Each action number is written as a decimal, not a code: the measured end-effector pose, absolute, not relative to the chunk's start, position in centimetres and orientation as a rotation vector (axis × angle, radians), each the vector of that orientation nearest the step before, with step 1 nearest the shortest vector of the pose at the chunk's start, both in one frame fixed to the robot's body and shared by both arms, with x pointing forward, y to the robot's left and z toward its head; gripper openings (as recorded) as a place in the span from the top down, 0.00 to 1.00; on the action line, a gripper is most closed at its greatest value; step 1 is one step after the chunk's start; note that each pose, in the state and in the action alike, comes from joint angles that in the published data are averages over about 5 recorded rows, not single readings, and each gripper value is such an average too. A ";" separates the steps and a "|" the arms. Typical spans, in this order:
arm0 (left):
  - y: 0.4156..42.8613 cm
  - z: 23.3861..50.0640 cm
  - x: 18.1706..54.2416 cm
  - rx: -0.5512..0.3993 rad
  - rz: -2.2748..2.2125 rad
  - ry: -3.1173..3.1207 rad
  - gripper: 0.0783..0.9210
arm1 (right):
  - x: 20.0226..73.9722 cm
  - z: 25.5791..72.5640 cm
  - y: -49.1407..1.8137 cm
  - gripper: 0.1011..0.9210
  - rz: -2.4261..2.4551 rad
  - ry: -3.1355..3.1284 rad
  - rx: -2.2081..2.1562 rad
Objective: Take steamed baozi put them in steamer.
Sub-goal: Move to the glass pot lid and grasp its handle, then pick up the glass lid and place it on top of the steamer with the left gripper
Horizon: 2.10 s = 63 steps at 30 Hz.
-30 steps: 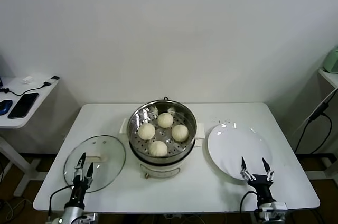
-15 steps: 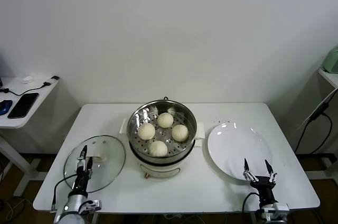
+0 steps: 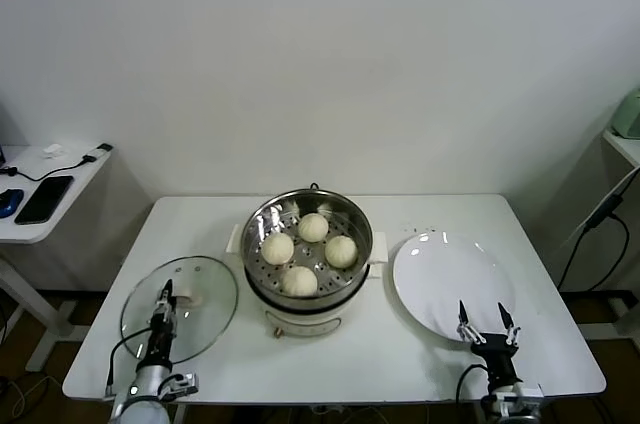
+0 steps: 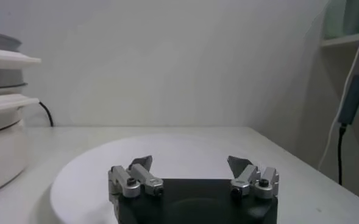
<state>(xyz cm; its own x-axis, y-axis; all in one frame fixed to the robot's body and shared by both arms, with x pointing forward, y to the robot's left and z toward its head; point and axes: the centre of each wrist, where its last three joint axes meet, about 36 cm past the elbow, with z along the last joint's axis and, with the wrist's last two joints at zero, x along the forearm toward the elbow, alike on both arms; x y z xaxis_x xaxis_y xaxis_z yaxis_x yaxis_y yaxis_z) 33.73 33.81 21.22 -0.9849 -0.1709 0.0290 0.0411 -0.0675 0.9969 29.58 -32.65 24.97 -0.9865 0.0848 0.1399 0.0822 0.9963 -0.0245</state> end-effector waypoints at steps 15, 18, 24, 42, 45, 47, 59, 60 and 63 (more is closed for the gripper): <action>34.8 23.6 33.6 0.176 -2.180 -2.068 0.94 | 29.1 25.6 -32.7 0.12 0.050 -3.002 -0.099; 35.2 25.5 33.5 0.206 -2.166 -2.072 0.94 | 29.0 25.8 -32.7 0.12 0.057 -3.000 -0.094; 35.6 31.1 33.7 0.286 -2.111 -2.082 0.94 | 28.7 26.2 -32.4 0.12 0.079 -2.987 -0.086; 24.8 44.3 35.8 0.380 -1.995 -2.223 0.94 | 27.6 27.1 -32.1 0.12 0.131 -2.982 -0.060; 21.7 45.0 36.0 0.343 -1.977 -2.252 0.94 | 27.7 27.1 -32.1 0.12 0.134 -2.986 -0.052; 19.5 45.4 36.2 0.317 -1.968 -2.270 0.94 | 27.7 27.1 -32.1 0.12 0.138 -2.990 -0.046; 7.2 46.4 36.9 0.167 -1.982 -2.350 0.94 | 27.8 27.2 -31.6 0.12 0.151 -3.021 -0.033; 6.4 46.4 37.0 0.159 -1.985 -2.353 0.94 | 27.8 27.2 -31.6 0.12 0.152 -3.023 -0.033; 4.2 46.3 37.2 0.141 -1.994 -2.354 0.94 | 27.7 27.1 -31.6 0.12 0.154 -3.029 -0.037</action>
